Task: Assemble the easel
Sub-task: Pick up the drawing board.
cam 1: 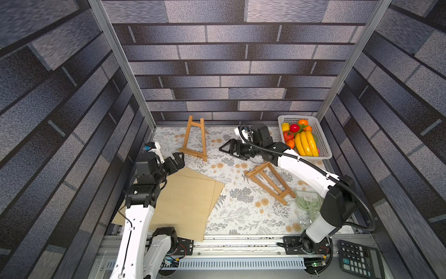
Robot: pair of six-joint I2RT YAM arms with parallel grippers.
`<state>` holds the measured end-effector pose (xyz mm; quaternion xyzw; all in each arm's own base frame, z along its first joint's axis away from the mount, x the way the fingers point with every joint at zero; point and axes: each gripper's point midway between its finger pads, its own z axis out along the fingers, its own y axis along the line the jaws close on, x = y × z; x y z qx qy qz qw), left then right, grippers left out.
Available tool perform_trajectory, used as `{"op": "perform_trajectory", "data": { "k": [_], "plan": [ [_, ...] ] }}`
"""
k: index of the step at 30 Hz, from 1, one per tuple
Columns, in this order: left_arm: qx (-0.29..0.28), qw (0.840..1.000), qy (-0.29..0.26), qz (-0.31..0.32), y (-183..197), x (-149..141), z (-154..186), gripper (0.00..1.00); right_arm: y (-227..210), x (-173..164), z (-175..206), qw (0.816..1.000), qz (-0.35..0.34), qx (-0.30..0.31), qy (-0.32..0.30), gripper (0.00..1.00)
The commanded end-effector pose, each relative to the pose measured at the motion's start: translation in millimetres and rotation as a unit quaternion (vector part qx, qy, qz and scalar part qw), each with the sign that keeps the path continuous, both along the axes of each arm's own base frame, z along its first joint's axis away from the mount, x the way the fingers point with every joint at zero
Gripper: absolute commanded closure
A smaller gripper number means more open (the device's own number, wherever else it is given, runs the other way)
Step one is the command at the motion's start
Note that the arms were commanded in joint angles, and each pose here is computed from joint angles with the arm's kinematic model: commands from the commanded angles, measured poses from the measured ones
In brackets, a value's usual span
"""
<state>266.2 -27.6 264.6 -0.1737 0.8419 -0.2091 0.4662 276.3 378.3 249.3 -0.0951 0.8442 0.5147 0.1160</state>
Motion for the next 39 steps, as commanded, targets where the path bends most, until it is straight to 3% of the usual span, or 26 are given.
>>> {"op": "perform_trajectory", "data": {
  "k": [1,6,12,17,18,26,30,39],
  "plan": [
    [-0.049,0.989,0.136,0.033,-5,-49,-70,0.0,4,-70,-50,0.985,0.026,0.004,0.171,0.05],
    [-0.085,0.982,0.169,-0.006,-31,-66,-85,0.0,7,-122,-99,0.97,0.041,0.007,0.239,0.09],
    [-0.056,0.969,0.237,-0.038,-47,-80,-102,0.0,40,-174,-120,0.966,0.067,0.005,0.251,0.12],
    [-0.059,0.971,0.227,-0.035,-45,-85,-89,0.0,64,-215,-146,0.969,0.056,-0.018,0.24,0.22],
    [-0.066,0.972,0.221,-0.039,-47,-87,-84,0.0,67,-218,-151,0.969,0.049,-0.018,0.243,0.27],
    [-0.084,0.968,0.226,-0.071,-53,-112,-74,0.0,96,-239,-188,0.98,-0.006,-0.05,0.192,0.28],
    [-0.105,0.972,0.198,-0.074,-54,-126,-63,0.0,108,-243,-208,0.982,-0.028,-0.054,0.179,0.32],
    [-0.111,0.969,0.199,-0.097,-57,-143,-58,0.0,127,-251,-207,0.989,-0.052,-0.019,0.139,0.46]
  ]
}}
